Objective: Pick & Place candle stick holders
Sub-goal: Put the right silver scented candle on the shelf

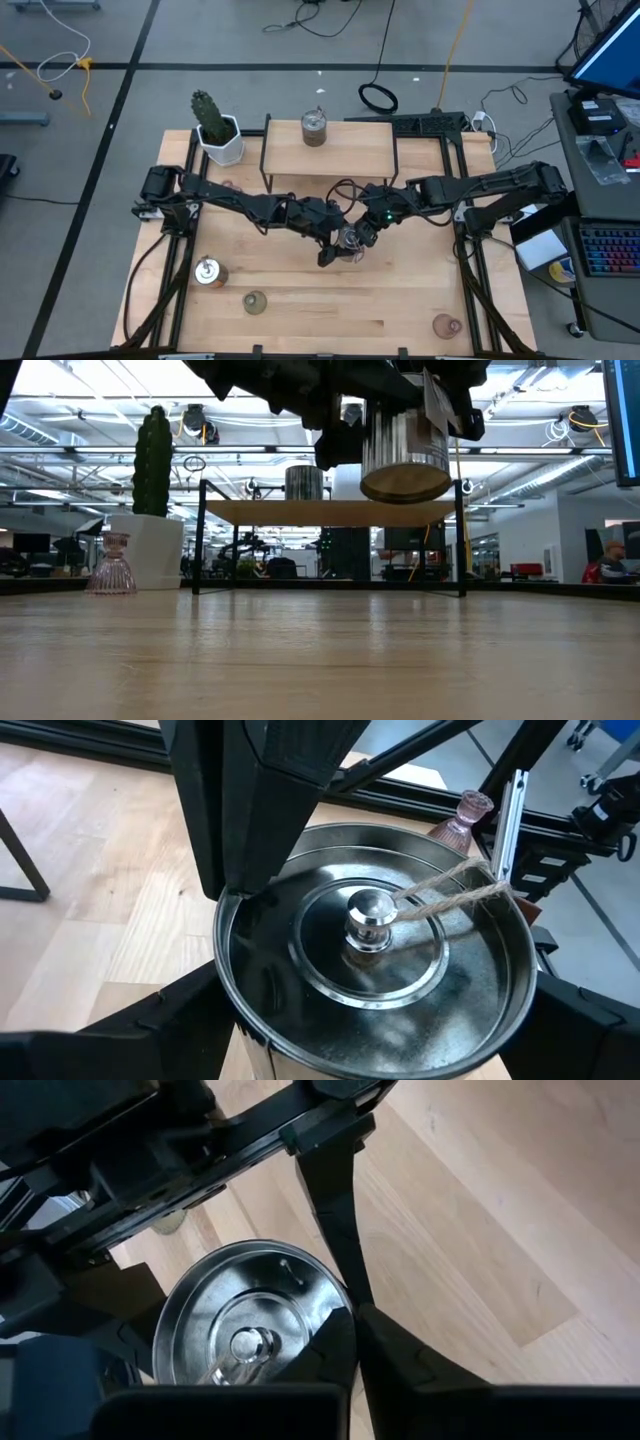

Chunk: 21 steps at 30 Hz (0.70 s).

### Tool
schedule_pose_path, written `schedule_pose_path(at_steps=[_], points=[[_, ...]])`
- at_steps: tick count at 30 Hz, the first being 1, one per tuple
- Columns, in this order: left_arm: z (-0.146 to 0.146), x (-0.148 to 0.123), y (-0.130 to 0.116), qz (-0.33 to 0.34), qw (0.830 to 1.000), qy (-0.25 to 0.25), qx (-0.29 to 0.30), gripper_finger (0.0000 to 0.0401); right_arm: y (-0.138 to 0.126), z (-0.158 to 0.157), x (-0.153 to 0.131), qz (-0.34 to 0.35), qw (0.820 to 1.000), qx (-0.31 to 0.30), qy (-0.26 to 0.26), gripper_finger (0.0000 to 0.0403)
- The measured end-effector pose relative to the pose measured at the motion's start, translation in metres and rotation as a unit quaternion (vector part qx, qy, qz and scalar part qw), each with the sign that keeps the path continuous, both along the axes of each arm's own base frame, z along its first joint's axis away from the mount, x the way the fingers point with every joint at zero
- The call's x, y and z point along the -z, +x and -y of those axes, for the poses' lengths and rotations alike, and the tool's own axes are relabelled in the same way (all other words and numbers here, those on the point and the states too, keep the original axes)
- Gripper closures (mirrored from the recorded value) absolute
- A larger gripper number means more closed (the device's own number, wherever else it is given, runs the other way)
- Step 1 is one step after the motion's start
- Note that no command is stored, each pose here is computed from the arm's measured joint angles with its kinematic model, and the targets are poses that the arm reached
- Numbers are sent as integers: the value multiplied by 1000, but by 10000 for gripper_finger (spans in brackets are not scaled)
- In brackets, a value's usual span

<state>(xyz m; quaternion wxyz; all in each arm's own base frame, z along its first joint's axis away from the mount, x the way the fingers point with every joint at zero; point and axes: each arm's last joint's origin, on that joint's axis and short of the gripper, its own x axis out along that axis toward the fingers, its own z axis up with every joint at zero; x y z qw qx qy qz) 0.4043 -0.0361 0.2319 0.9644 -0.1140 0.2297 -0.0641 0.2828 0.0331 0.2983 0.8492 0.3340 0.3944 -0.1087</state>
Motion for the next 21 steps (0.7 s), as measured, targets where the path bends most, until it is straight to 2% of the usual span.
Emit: schedule_pose_path(at_steps=[10, 17, 21], points=[[4, -1, -4, -21, 1000, 6, -9, 44, 0, -1, -3, 12, 1000, -14, 5, 337], [6, 8, -15, -97, 995, 11, -33, 44, -6, 1, -9, 21, 999, -25, 8, 304], [6, -1, -27, -126, 991, 26, -47, 44, -13, 6, -18, 36, 999, -19, -5, 301]])
